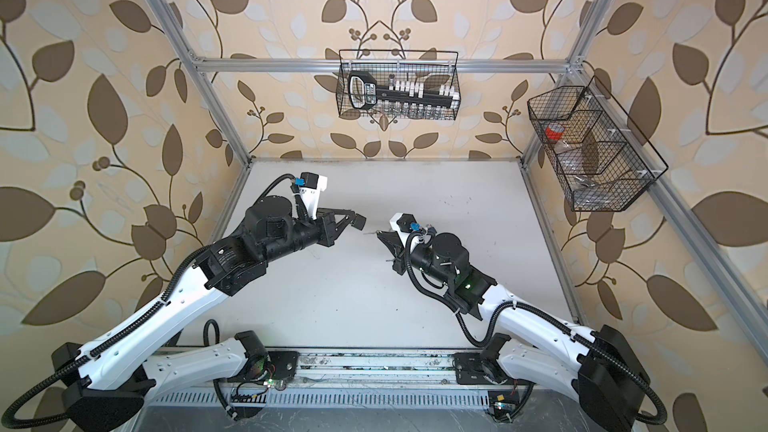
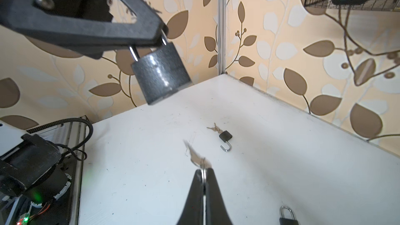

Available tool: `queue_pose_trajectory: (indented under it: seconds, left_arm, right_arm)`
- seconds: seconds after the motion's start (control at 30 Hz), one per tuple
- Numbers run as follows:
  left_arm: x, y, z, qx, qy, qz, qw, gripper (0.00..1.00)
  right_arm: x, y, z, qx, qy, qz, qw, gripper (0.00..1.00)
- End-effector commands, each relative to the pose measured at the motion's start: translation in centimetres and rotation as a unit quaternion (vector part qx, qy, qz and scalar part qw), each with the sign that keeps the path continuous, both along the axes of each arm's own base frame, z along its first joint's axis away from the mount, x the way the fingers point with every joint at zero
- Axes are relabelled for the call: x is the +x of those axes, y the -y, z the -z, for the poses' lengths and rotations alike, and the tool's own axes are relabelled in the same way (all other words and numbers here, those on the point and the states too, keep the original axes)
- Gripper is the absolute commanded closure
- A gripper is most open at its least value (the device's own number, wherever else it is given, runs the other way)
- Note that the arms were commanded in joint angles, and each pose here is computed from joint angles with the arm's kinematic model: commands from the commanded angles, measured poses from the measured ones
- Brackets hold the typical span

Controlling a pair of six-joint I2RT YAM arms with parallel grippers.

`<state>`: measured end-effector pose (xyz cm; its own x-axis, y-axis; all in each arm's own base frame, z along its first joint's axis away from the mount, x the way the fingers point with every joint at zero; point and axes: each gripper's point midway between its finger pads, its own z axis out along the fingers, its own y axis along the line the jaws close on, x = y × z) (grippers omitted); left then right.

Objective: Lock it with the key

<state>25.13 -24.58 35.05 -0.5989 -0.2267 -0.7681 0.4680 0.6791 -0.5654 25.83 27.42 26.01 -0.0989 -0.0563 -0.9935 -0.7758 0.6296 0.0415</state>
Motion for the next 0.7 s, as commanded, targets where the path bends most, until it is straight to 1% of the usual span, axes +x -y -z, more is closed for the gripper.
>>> queue_pose_trajectory:
  seconds: [0.0,0.07,0.17,0.3,0.37,0.47,0.53,0.67]
  left_arm:
    - [0.2,-1.2,-2.8,-0.013,0.044,-0.025,0.999,1.0]
    - [0.5,-1.8,-2.1,0.002,0.04,-0.041,0.998,1.0]
    - [0.9,-2.5,-0.2,0.041,0.028,-0.057,0.997,1.0]
    - [1.5,-3.5,3.8,0.102,-0.012,-0.084,0.991,1.0]
    - [1.8,-4.0,5.7,0.114,-0.035,-0.094,0.988,1.0]
    - [2.2,-4.5,8.3,0.113,-0.077,-0.106,0.985,1.0]
    - [2.5,-4.9,9.6,0.102,-0.098,-0.112,0.984,1.0]
    - [3.1,-6.6,11.5,0.069,-0.121,-0.141,0.98,1.0]
  right_arm:
    - [0.4,0.8,2.7,-0.034,-0.033,0.023,0.999,1.0]
    - [0.4,0.8,3.5,-0.047,-0.047,0.024,0.998,1.0]
    - [0.2,0.7,4.9,-0.06,-0.079,0.021,0.995,1.0]
    - [-0.1,0.2,7.5,-0.083,-0.127,0.008,0.988,1.0]
    - [0.1,0.2,8.9,-0.092,-0.158,0.017,0.983,1.0]
    - [-0.1,-0.5,10.3,-0.097,-0.206,0.009,0.974,1.0]
    - [0.6,-0.5,10.7,-0.086,-0.238,0.032,0.967,1.0]
    - [1.2,-0.5,12.4,-0.1,-0.276,0.05,0.955,1.0]
